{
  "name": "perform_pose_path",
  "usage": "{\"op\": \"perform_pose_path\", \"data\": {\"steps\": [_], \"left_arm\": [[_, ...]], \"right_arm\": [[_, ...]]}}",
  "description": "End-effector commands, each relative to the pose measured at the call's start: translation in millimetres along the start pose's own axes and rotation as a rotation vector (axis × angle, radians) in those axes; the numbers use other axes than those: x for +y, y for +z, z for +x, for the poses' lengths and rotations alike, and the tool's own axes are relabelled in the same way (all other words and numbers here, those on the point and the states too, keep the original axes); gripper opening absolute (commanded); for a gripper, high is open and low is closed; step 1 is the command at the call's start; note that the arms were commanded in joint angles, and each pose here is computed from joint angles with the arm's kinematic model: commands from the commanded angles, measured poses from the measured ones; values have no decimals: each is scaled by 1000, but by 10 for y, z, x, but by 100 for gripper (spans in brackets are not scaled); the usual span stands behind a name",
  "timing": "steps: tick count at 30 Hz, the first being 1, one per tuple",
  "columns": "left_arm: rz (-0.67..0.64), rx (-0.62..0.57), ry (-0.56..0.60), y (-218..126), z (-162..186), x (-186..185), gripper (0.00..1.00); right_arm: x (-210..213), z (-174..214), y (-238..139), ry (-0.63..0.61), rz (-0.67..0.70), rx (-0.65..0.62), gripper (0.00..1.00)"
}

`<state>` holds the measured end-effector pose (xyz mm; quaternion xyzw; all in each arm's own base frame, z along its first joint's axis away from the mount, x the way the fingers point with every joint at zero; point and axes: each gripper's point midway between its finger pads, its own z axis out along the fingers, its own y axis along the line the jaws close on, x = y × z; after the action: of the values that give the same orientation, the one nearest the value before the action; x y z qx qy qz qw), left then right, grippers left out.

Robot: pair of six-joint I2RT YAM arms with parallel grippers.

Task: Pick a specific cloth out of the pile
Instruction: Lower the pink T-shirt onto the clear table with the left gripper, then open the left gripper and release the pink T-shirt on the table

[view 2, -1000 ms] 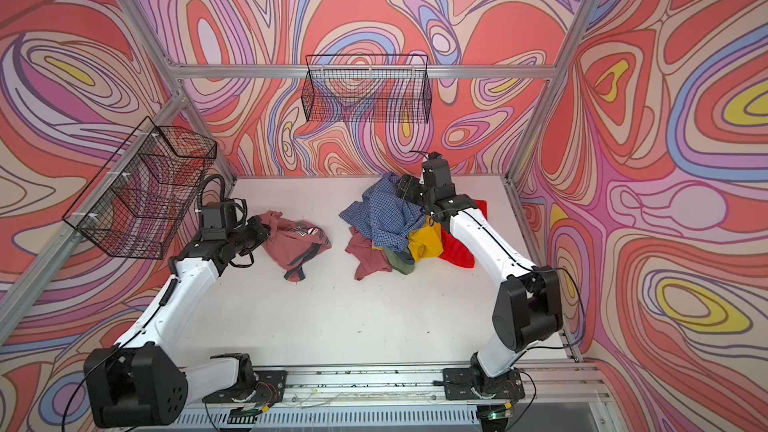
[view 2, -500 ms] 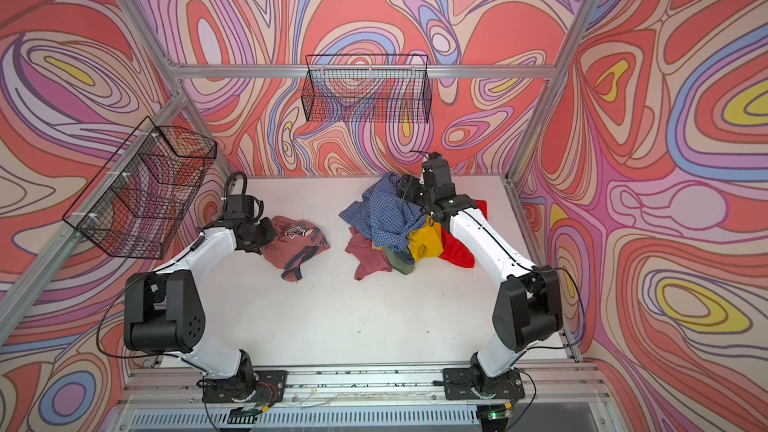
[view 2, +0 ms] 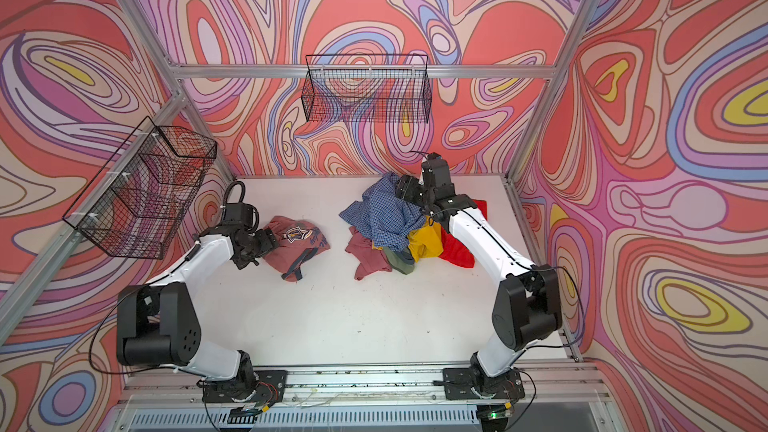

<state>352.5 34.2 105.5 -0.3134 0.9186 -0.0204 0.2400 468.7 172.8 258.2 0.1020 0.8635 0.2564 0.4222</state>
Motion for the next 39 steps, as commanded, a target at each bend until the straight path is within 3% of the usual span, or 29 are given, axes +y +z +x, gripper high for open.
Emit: {"op": "perform_pose_path", "data": {"steps": [1, 5, 9, 15, 21, 24, 39], "left_arm": [[-107, -57, -60, -285, -37, 266, 96], [-187, -81, -85, -443, -33, 438, 98], [-140, -190, -25, -675, -143, 326, 98], [-67, -285, 348, -879, -134, -290, 99], [23, -179, 713, -680, 262, -894, 100], [16, -100, 823, -496, 474, -1054, 100], [-22, 137, 885, 505, 754, -1374, 97]], "right_arm": [[13, -65, -35, -26, 8, -21, 82], [45, -108, -17, -34, 2, -21, 83], [110, -143, -11, -52, -15, -17, 82], [145, -150, 2, -71, -30, -12, 82], [156, -135, -14, -88, -32, -4, 82], [153, -131, -20, -92, -30, -2, 82], [85, -122, -116, -130, 14, 4, 82]]}}
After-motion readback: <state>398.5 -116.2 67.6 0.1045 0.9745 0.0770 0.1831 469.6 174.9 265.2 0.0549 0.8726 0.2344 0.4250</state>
